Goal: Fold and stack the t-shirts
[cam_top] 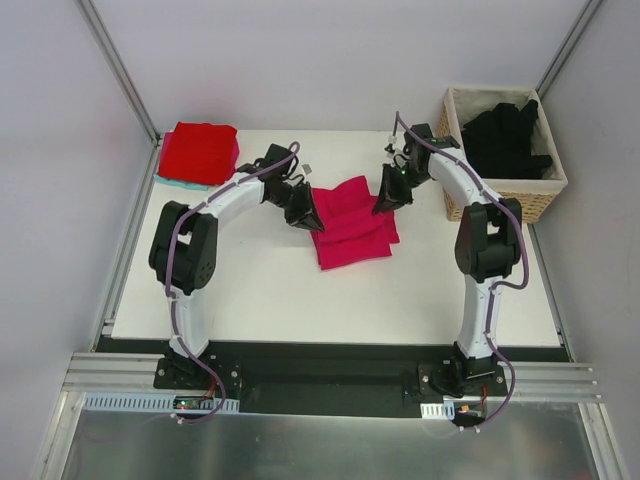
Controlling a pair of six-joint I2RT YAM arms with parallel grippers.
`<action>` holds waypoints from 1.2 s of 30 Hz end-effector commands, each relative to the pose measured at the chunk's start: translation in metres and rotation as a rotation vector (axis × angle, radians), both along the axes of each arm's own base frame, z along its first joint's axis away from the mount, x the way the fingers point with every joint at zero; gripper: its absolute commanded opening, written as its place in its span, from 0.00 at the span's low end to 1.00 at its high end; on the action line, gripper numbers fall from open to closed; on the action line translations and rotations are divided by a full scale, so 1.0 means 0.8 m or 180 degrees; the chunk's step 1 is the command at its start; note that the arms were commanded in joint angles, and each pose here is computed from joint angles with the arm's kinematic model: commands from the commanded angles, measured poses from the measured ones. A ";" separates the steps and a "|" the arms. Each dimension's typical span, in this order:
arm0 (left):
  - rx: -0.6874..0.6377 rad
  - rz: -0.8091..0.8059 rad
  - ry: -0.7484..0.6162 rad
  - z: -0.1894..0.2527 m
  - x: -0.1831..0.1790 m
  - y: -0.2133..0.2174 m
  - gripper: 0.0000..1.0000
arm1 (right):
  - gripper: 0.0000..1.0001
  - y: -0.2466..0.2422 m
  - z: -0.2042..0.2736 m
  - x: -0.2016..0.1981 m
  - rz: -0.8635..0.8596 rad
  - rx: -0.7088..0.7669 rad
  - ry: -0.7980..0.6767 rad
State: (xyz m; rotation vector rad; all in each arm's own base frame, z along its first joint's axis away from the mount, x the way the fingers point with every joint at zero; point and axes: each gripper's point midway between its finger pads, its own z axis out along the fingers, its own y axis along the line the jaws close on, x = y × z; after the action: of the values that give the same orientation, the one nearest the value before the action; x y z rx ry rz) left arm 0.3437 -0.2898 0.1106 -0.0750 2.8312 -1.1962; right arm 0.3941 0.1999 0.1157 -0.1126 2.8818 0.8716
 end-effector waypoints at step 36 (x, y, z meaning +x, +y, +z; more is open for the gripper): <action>0.0075 0.0851 -0.1317 0.158 0.101 0.069 0.54 | 0.49 0.015 0.280 0.088 -0.0238 0.0762 -0.2920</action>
State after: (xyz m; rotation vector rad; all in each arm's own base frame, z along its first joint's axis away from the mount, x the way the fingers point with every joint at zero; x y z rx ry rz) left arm 0.4251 -0.2376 0.1814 -0.2479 2.5153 -0.9281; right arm 0.4764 0.2080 0.2856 -0.2604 2.0498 0.7827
